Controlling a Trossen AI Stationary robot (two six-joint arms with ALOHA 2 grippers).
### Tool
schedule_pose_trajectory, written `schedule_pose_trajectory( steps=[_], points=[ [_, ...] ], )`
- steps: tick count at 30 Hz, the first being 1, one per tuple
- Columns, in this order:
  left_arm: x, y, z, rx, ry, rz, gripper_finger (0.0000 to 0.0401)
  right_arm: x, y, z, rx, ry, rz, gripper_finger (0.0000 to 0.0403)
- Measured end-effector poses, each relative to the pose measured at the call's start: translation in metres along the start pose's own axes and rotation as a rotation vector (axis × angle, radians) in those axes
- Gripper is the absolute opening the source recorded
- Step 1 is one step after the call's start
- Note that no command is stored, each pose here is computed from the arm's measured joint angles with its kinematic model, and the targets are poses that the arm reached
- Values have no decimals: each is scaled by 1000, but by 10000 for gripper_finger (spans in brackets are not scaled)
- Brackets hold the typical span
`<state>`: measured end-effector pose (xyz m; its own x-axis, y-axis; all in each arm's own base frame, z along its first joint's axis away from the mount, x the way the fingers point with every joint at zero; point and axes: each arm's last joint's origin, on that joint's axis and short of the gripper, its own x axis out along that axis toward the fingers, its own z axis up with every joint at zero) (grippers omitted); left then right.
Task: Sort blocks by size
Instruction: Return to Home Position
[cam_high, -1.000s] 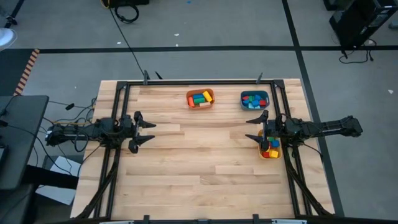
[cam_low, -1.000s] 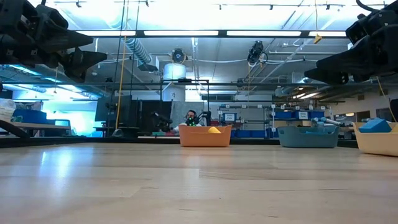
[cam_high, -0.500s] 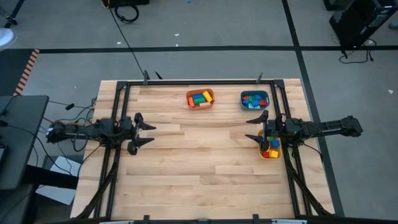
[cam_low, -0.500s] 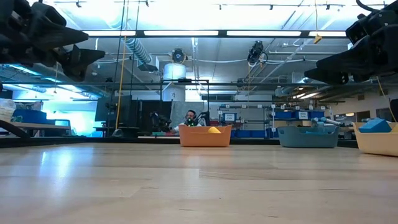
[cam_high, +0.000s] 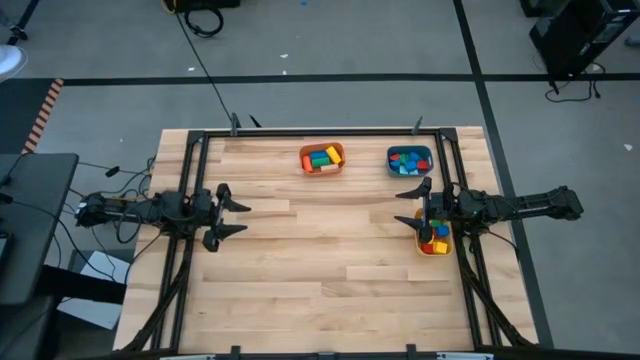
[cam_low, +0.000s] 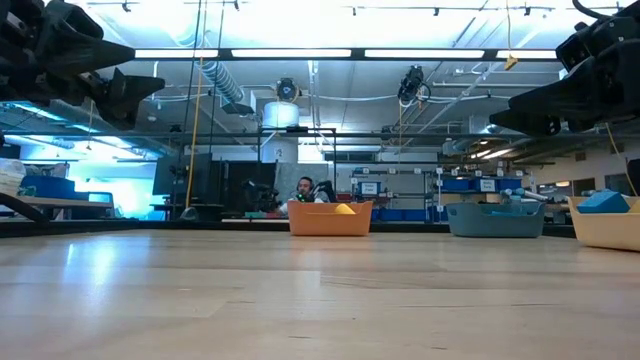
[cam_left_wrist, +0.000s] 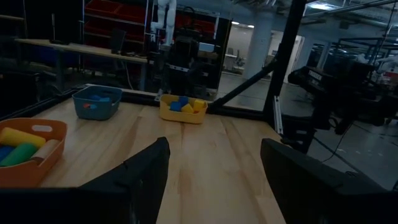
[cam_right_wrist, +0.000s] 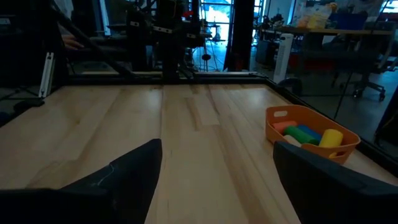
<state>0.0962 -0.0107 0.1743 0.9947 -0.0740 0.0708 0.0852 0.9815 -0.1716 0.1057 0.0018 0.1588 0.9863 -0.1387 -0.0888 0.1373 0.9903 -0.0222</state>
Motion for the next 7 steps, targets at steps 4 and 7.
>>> schedule_pose_trajectory(
  steps=[4, 7],
  points=[
    [0, 0, 0, 0, 0, 0, 261, 0, 0, 0, 0, 0, 0, 323],
    [0, 0, 0, 0, 0, 0, 261, 0, 0, 0, 0, 0, 0, 320]
  ],
)
